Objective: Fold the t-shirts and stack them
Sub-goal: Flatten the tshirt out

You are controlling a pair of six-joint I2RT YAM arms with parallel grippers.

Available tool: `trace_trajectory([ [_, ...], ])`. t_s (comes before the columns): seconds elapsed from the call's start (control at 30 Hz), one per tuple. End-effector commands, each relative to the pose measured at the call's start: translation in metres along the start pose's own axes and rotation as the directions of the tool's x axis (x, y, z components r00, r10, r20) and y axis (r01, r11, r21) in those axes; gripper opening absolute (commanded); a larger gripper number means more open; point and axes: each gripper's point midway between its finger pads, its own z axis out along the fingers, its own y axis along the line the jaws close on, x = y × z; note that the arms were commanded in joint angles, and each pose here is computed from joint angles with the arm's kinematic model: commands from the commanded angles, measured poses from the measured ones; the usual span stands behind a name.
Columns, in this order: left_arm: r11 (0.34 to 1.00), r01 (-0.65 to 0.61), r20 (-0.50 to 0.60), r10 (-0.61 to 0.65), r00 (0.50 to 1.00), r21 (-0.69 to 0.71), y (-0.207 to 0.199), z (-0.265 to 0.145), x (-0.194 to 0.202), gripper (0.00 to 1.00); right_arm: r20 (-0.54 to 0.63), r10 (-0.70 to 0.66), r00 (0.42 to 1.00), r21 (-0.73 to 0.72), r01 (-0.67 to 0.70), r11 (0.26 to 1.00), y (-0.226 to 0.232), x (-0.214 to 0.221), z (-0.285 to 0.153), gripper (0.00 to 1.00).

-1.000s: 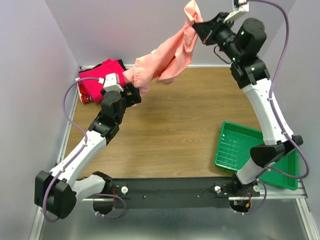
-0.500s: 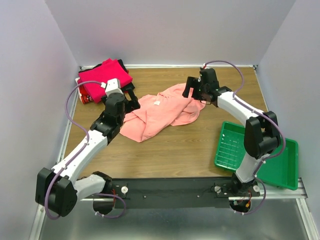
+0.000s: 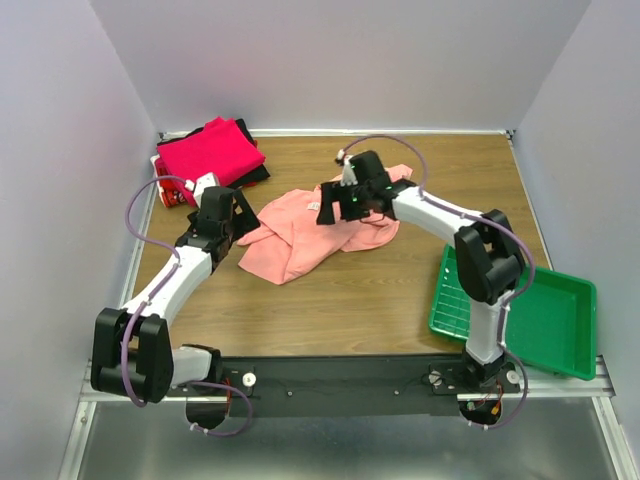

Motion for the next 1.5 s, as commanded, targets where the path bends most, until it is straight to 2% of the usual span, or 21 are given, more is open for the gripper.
trace_trajectory([
  [0.0,0.992,0.016,0.018,-0.018,1.000,0.123,-0.024,-0.006,-0.009,0.98,-0.125,-0.056,0.991,-0.041,0.052,0.998,0.024,0.035,0.023,0.91],
  [0.4,0.994,0.012,-0.012,-0.011,1.000,0.107,-0.018,0.008,-0.002,0.98,-0.183,-0.214,0.959,-0.116,0.196,0.974,0.087,0.066,0.049,0.90],
  [0.47,0.994,0.005,-0.005,-0.004,1.000,0.110,-0.018,0.008,-0.005,0.98,-0.175,-0.234,0.956,-0.119,0.216,0.969,0.096,0.064,0.054,0.87],
  [0.57,0.993,-0.011,0.019,0.009,1.000,0.117,-0.020,0.006,-0.012,0.98,-0.213,-0.236,0.948,-0.097,0.220,0.971,0.097,0.081,0.076,0.82],
  [0.77,0.987,-0.018,0.072,0.007,0.997,0.161,-0.027,-0.005,-0.025,0.98,-0.227,-0.218,0.949,-0.002,0.223,0.975,0.079,0.085,0.097,0.77],
  [0.83,0.984,-0.027,0.096,0.010,0.995,0.174,-0.028,-0.010,-0.029,0.98,-0.235,-0.215,0.948,0.040,0.230,0.972,0.071,0.085,0.102,0.70],
  [0.87,0.983,-0.029,0.108,0.010,0.994,0.179,-0.027,-0.013,-0.031,0.98,-0.234,-0.215,0.948,0.057,0.234,0.971,0.069,0.084,0.103,0.61],
  [0.9,0.984,-0.032,0.110,0.012,0.994,0.178,-0.027,-0.014,-0.030,0.98,-0.236,-0.213,0.948,0.072,0.235,0.969,0.065,0.083,0.102,0.56],
  [1.07,0.986,-0.024,0.105,0.007,0.994,0.164,-0.020,-0.013,-0.024,0.98,-0.232,-0.208,0.950,0.136,0.244,0.960,0.055,0.080,0.095,0.01],
  [1.17,0.987,-0.011,0.082,-0.002,0.997,0.160,-0.019,-0.007,-0.017,0.96,-0.207,-0.209,0.956,0.196,0.250,0.948,0.048,0.072,0.085,0.00],
  [1.3,0.991,-0.005,0.028,0.001,1.000,0.136,-0.018,0.005,-0.006,0.90,-0.119,-0.199,0.973,0.242,0.222,0.944,0.056,0.038,0.053,0.00],
  [1.37,0.993,-0.005,-0.011,0.006,1.000,0.119,-0.016,0.012,0.002,0.88,-0.047,-0.171,0.984,0.258,0.178,0.950,0.060,0.010,0.024,0.00],
  [1.47,0.994,-0.003,-0.045,0.008,0.999,0.108,-0.016,0.019,0.009,0.87,0.061,-0.062,0.996,0.277,0.043,0.960,0.051,-0.029,-0.019,0.00],
])
